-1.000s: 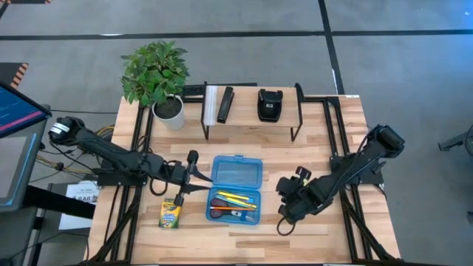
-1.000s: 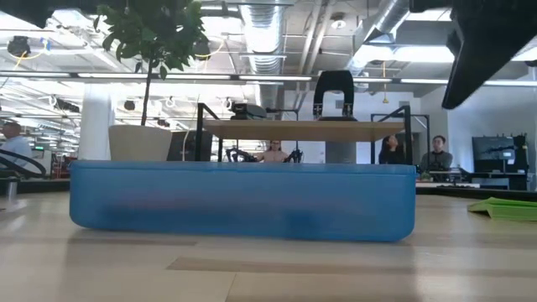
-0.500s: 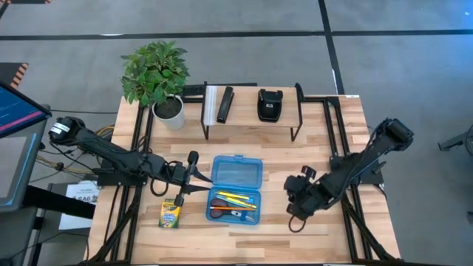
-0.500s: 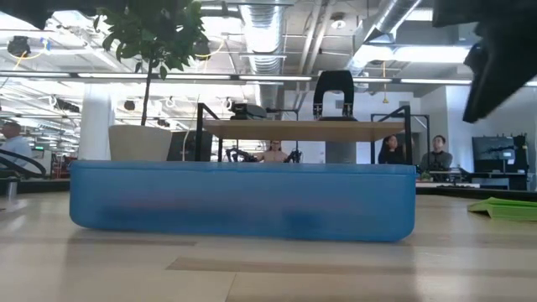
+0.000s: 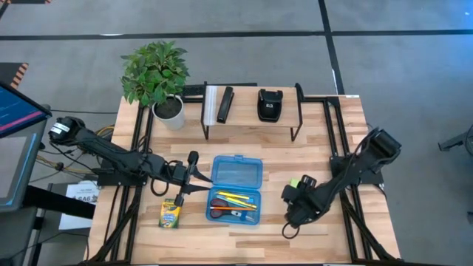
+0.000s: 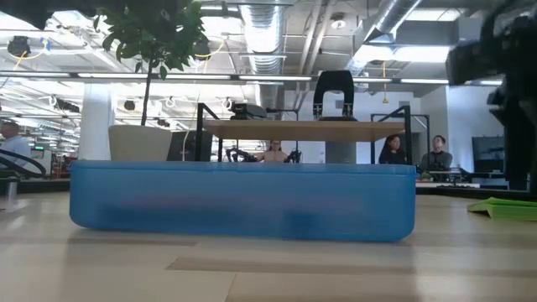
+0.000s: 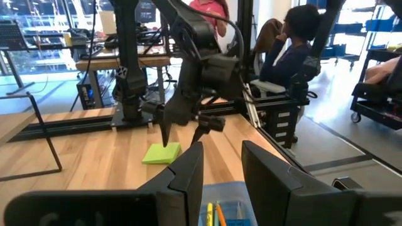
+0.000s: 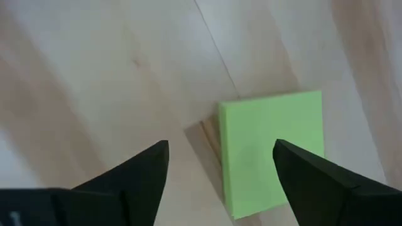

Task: Pack school essentials
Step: Put the lime green sticky note pad into the supply box

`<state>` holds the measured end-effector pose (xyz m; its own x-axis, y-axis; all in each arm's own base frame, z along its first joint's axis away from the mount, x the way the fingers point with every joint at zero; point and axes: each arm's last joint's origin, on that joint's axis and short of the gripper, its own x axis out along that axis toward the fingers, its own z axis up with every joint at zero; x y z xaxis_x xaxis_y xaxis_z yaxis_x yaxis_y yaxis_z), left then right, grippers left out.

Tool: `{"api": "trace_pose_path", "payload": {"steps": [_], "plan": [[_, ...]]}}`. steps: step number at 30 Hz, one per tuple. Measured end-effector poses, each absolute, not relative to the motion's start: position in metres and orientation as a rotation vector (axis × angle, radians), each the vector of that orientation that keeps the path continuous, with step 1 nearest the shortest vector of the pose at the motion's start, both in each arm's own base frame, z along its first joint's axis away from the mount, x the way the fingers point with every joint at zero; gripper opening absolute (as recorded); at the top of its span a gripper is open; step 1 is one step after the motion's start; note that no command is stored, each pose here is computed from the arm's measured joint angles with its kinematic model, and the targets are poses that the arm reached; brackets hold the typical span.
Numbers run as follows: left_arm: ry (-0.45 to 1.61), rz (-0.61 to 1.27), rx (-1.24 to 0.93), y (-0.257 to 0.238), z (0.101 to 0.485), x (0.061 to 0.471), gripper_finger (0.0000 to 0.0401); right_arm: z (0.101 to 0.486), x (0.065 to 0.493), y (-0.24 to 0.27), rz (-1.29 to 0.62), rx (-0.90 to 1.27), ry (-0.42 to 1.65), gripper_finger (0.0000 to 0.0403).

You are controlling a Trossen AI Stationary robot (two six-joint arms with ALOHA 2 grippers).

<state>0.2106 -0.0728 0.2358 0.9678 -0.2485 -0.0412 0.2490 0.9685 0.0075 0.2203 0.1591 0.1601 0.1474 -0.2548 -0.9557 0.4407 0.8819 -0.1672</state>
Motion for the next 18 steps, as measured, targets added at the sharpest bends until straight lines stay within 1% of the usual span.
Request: {"api": "trace_pose_path", "payload": {"steps": [6,11,15,18], "plan": [[0.044,-0.252,0.013,-0.073,0.235,0.211,0.0097,0.139,0.219,0.158,-0.556,0.074,1.456,0.0313],[0.051,-0.252,0.015,-0.073,0.235,0.21,0.0097,0.13,0.22,0.156,-0.576,0.028,1.517,0.031],[0.051,-0.252,0.015,-0.073,0.235,0.21,0.0097,0.129,0.226,0.149,-0.546,0.038,1.562,0.0295],[0.052,-0.252,0.01,-0.073,0.235,0.21,0.0097,0.128,0.231,0.142,-0.528,0.064,1.591,0.0275]]}}
